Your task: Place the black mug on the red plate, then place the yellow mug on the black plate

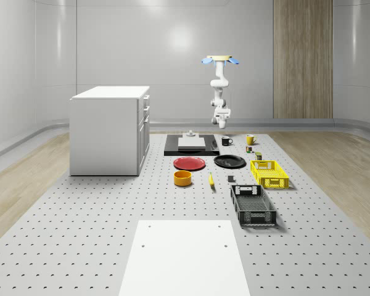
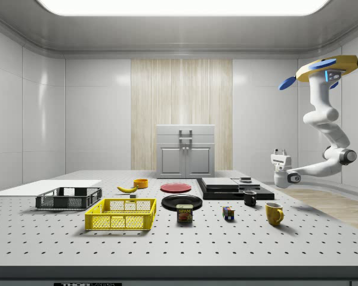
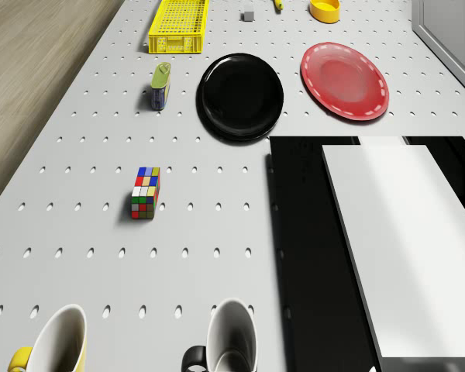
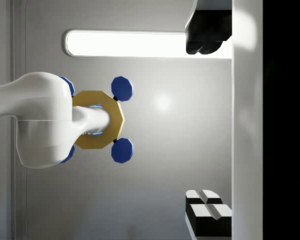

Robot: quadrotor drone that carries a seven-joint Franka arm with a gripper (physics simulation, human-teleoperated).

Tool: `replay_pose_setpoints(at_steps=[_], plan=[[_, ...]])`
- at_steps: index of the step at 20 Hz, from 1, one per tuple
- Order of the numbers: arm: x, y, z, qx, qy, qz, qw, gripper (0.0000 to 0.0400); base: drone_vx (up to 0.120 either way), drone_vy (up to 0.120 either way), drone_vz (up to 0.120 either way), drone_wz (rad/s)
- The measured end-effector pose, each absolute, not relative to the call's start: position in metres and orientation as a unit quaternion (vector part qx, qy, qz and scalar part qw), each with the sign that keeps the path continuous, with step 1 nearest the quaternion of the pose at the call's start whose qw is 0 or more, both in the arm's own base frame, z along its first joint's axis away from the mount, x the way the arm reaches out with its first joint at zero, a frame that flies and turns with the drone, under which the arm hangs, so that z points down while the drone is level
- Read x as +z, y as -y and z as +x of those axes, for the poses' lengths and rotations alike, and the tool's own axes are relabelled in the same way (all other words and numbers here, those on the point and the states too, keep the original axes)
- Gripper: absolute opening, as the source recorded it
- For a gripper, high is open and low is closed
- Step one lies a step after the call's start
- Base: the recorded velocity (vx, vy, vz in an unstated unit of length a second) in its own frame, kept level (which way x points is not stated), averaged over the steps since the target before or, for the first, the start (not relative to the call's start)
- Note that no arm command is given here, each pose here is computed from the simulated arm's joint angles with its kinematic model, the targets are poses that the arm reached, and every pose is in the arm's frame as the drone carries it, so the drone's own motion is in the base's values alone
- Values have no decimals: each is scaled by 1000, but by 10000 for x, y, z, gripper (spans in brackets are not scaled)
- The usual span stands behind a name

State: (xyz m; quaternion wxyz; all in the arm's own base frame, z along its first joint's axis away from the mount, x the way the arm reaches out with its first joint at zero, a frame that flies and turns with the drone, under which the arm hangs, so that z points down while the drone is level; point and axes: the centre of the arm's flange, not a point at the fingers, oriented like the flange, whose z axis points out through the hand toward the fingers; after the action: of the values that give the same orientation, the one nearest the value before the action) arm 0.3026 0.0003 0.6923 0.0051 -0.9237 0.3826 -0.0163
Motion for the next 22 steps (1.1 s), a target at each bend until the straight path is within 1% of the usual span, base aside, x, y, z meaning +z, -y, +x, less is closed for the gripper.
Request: replay_pose_setpoints(at_steps=[5,12,13,22], plan=[[6923,-7,3022,-19,-383,-924,4,400,120,0,0,0],[6923,-24,3017,-25,-383,-924,-3,400,120,-120,0,0],[6922,-29,3016,-26,-383,-924,-5,400,120,-40,0,0],[6914,-131,3010,-49,-382,-921,-51,400,120,0,0,0]])
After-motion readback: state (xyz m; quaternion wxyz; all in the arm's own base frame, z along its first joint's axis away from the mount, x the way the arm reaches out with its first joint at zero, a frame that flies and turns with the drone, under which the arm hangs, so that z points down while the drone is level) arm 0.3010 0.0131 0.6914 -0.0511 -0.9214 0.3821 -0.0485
